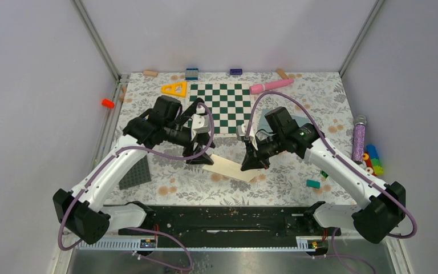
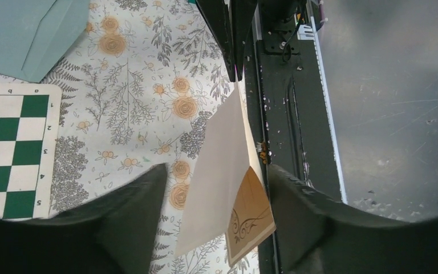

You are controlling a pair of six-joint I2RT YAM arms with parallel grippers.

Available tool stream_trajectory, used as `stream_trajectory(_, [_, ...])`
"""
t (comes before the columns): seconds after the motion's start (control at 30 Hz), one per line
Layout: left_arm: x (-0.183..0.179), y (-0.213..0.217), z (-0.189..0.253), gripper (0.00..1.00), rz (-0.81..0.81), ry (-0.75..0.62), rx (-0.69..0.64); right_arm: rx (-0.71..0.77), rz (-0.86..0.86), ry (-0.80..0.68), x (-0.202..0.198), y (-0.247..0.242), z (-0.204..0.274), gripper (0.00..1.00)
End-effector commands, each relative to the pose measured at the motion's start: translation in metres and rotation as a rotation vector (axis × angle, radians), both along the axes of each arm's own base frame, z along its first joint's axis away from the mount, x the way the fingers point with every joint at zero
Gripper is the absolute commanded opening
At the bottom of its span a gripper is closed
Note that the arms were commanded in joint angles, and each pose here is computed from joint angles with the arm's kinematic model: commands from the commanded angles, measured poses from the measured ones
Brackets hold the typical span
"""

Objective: Place the letter into the envelope and seal it
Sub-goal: Fold the letter.

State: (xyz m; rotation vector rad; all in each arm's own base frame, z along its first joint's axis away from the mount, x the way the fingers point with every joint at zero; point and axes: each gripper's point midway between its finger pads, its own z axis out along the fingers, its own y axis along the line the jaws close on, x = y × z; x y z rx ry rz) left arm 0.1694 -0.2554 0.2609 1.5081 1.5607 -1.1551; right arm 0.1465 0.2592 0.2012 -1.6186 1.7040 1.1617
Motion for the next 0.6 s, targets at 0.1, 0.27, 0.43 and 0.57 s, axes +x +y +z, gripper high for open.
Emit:
stream_trajectory(0.1, [0.004,-0.009,0.009,0.45,-0.015,-0.036,-0.013,0.021,-0.019,-0.049,0.008,0.004,0.007,0.01])
stream_trajectory(0.27, [0.004,-0.008,0.009,0.08,-0.01,-0.048,-0.006,0.021,-0.024,-0.064,0.01,0.004,0.007,0.21])
stream_trajectory(0.43, [0.005,-0.006,0.006,0.0,-0.002,-0.061,0.006,0.041,-0.048,-0.053,0.014,0.008,0.012,0.71])
stream_trajectory(0.57, [0.003,-0.009,0.001,0.0,-0.014,-0.046,0.016,0.083,-0.071,-0.017,0.017,0.017,0.019,0.82])
